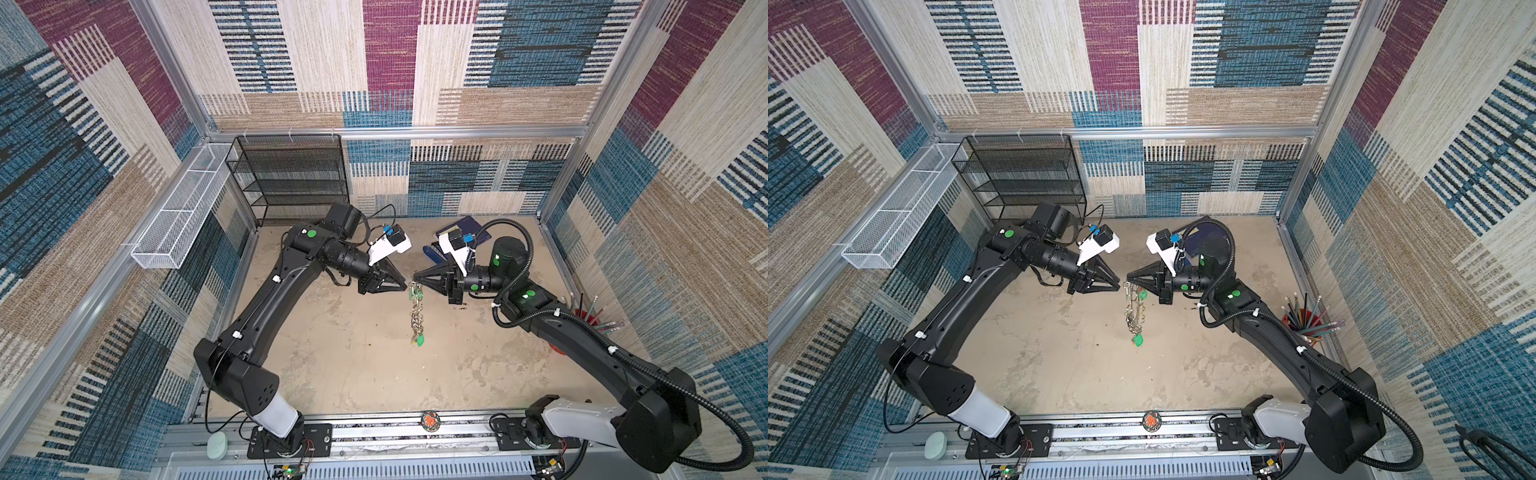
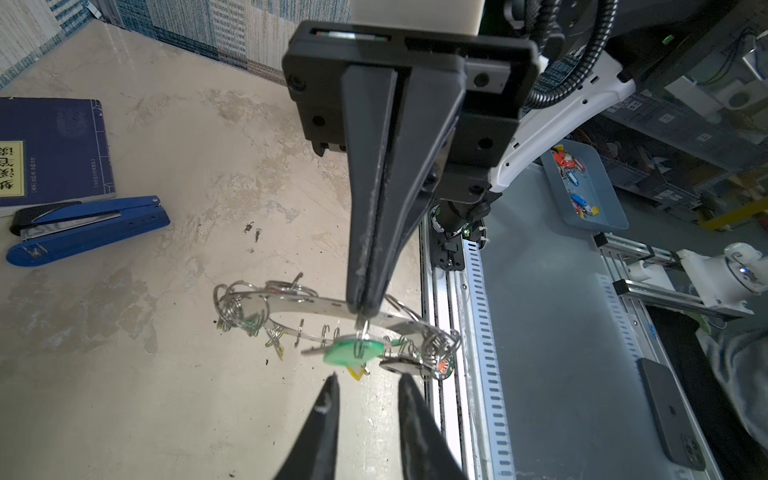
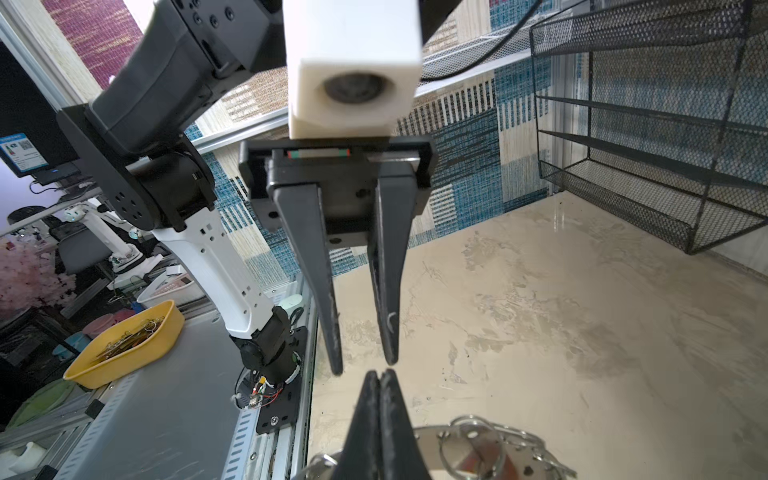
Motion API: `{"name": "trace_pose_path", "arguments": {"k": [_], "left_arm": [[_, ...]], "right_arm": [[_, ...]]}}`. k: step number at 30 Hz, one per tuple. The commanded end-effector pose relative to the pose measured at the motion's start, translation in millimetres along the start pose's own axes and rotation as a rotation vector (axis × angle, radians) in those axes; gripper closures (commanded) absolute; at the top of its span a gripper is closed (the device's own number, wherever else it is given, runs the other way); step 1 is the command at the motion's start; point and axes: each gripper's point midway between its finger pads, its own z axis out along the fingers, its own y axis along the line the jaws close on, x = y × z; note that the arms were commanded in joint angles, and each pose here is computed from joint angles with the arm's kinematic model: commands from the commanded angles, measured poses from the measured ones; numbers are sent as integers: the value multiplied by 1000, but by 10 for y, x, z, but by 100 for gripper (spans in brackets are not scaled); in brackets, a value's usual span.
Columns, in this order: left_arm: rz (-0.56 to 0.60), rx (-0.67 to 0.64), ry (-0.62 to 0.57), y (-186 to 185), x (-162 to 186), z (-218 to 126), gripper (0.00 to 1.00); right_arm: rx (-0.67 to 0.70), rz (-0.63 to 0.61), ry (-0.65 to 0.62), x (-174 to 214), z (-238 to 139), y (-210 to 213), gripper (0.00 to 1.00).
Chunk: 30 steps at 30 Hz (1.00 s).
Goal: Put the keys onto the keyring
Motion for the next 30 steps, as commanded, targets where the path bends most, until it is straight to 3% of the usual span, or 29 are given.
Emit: {"name": "trace_pose_path", "arguments": {"k": [1,17,19,24,30], "left_arm": [[-5,-7,-67,20,-97,-14,66],[-41,20,-151,7,-84,50,58],[-42,27,-158,3,-101,51,61],[-49,66,-160,-35,-96,69,83],[-63,90,-153,-66,-60,83,92]], "right_arm": [[-48,-36,-52,-155,0,97,100],[-98,-22,-64,-119,-2,161,100],[-100,-21,-64,-116,-4,166,100],[-99,-21,-67,-114,2,154,100],[-101,-23,-73,-126,14,138,100]]}}
